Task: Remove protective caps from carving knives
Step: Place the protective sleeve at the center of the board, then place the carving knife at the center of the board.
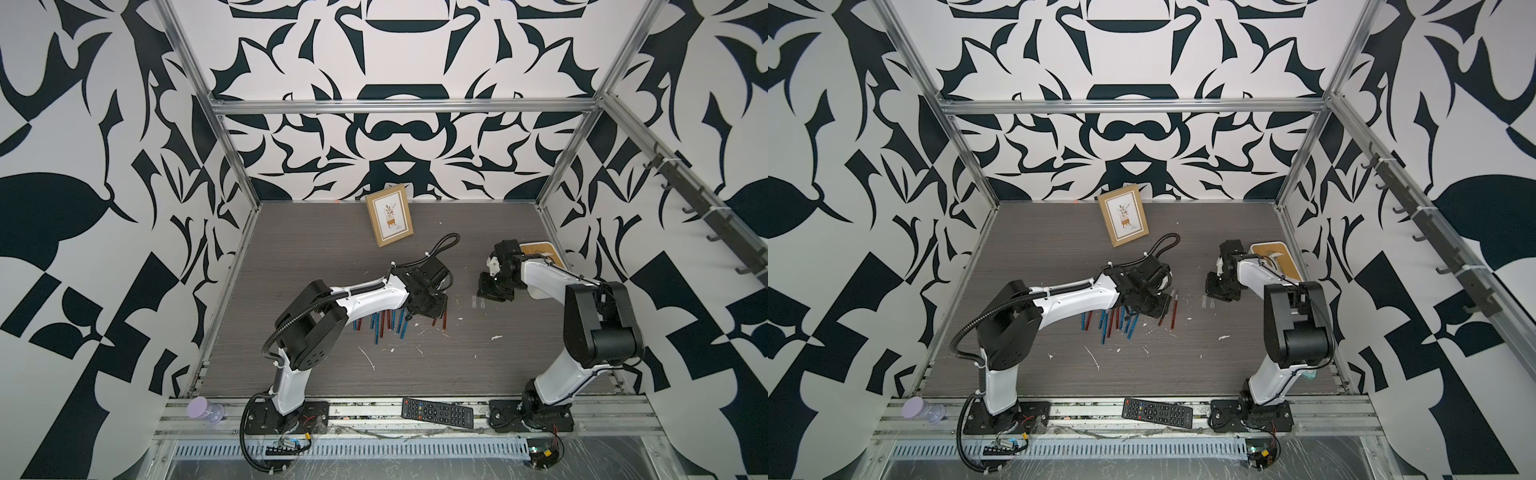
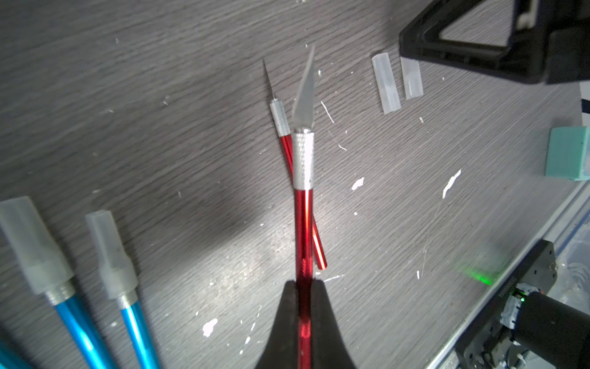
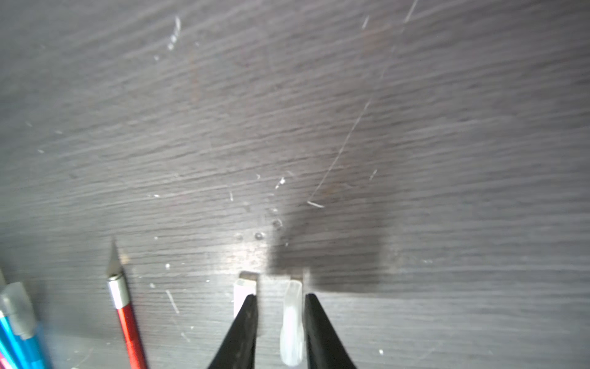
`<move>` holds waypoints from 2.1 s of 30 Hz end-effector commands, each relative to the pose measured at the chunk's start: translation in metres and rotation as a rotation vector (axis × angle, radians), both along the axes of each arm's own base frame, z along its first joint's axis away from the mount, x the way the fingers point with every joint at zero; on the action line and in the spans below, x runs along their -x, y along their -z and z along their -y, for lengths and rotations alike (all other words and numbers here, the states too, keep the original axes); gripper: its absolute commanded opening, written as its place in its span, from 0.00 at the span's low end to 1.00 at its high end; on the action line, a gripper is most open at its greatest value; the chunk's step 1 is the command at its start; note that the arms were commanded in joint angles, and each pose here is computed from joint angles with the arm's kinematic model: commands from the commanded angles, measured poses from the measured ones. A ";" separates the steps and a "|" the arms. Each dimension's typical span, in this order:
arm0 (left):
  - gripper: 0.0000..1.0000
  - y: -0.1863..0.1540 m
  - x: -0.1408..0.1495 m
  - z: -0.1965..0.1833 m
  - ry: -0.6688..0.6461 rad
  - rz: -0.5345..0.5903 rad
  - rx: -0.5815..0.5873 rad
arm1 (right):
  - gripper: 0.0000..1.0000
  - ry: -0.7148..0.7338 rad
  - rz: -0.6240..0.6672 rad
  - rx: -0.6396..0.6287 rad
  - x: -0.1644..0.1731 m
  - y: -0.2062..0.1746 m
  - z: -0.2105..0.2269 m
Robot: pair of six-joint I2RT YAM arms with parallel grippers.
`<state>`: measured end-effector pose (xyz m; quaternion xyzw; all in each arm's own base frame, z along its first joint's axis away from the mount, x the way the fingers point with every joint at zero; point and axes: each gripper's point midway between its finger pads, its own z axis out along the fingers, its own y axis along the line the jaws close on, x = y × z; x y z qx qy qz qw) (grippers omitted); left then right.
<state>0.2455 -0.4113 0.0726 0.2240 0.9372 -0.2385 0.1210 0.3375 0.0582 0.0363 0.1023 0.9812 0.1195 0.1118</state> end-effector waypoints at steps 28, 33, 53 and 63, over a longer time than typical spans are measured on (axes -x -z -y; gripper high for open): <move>0.04 0.018 -0.012 -0.011 -0.226 -0.090 -0.051 | 0.96 0.011 0.201 -0.147 -0.018 -0.065 -0.007; 0.06 0.026 -0.014 -0.007 -0.232 -0.101 -0.061 | 0.97 0.028 0.196 -0.166 -0.014 -0.063 -0.001; 0.16 0.045 -0.018 -0.004 -0.247 -0.117 -0.116 | 0.99 0.049 0.196 -0.178 -0.004 -0.058 0.014; 0.22 0.052 -0.015 -0.005 -0.251 -0.135 -0.132 | 0.99 0.053 0.189 -0.188 -0.003 -0.052 0.015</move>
